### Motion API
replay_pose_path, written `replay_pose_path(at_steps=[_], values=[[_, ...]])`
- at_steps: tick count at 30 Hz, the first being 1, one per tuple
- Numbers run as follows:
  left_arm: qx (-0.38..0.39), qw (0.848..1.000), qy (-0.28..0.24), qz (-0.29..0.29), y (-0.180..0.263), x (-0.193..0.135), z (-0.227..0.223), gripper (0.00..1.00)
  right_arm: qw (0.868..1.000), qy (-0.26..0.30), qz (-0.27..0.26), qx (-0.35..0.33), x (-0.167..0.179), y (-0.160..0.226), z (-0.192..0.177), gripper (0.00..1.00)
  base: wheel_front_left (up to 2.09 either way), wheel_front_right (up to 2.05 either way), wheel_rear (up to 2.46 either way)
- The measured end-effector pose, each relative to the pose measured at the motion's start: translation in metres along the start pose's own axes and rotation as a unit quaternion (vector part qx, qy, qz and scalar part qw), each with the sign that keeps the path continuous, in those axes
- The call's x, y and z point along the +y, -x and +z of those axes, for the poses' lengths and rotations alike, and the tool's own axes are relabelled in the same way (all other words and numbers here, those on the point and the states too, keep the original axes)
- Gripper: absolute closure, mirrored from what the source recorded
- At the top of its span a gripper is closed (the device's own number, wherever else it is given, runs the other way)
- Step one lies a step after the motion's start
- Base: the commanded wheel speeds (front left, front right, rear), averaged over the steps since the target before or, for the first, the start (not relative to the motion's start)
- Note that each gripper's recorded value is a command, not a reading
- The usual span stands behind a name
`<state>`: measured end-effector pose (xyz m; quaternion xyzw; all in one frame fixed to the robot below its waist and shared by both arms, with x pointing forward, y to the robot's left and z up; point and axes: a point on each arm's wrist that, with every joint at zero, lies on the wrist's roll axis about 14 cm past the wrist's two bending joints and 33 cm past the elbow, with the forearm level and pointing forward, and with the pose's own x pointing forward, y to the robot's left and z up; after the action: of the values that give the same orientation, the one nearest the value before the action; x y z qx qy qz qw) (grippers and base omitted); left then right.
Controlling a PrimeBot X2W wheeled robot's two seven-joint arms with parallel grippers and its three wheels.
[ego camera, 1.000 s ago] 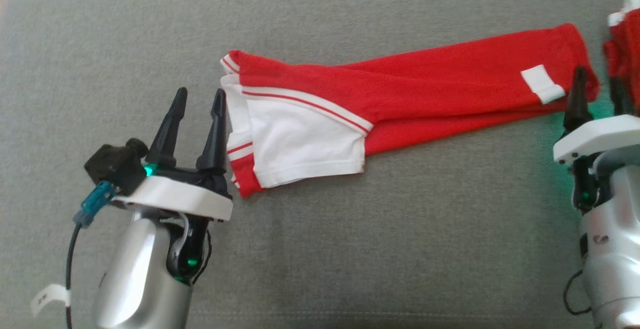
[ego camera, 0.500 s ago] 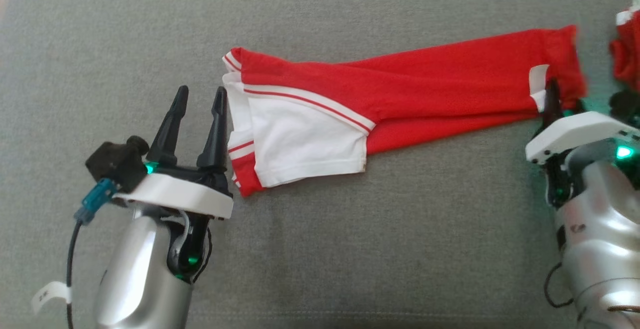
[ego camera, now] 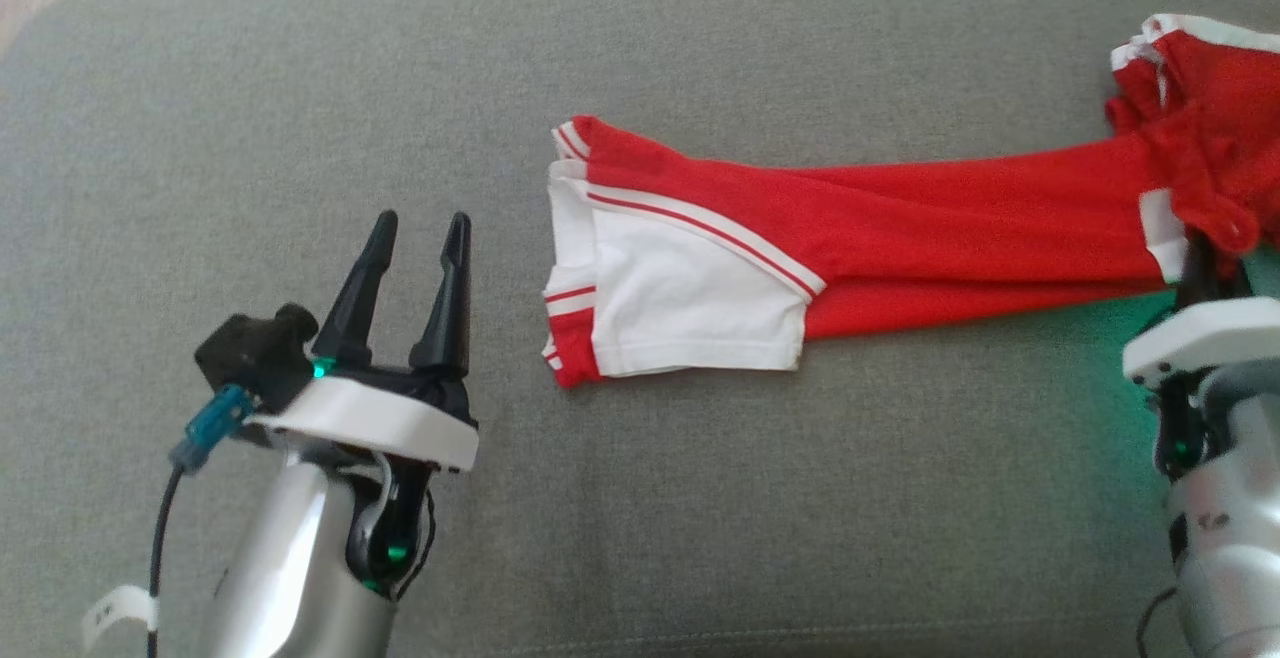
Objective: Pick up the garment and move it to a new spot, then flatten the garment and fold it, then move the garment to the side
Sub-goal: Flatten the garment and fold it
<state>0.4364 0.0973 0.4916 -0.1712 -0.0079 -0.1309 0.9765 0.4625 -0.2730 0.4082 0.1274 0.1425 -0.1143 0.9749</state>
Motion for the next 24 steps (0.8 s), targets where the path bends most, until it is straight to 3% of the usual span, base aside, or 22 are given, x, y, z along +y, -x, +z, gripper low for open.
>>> replay_pose_path(at_steps=[4, 8, 15, 24], values=[[0.005, 1.0, 0.002, -0.004, 0.006, -0.005, -0.003, 0.0, 1.0, -0.01, -0.016, -0.011, -0.013, 0.01, 0.003, 1.0, 0.0, 0.0, 0.0], [0.002, 1.0, 0.004, -0.012, 0.007, -0.011, 0.0, 0.0, 0.999, -0.019, 0.002, -0.032, 0.003, 0.012, 0.013, 1.0, 0.0, 0.0, 0.0], [-0.007, 1.0, 0.001, -0.001, 0.02, -0.007, 0.009, 0.0, 0.988, -0.014, 0.11, -0.109, 0.084, 0.018, 0.057, 1.0, 0.0, 0.0, 0.0], [-0.013, 1.0, -0.004, 0.027, 0.04, 0.008, 0.015, 0.0, 0.969, -0.029, 0.23, -0.09, 0.172, 0.041, 0.049, 1.0, 0.0, 0.0, 0.0]])
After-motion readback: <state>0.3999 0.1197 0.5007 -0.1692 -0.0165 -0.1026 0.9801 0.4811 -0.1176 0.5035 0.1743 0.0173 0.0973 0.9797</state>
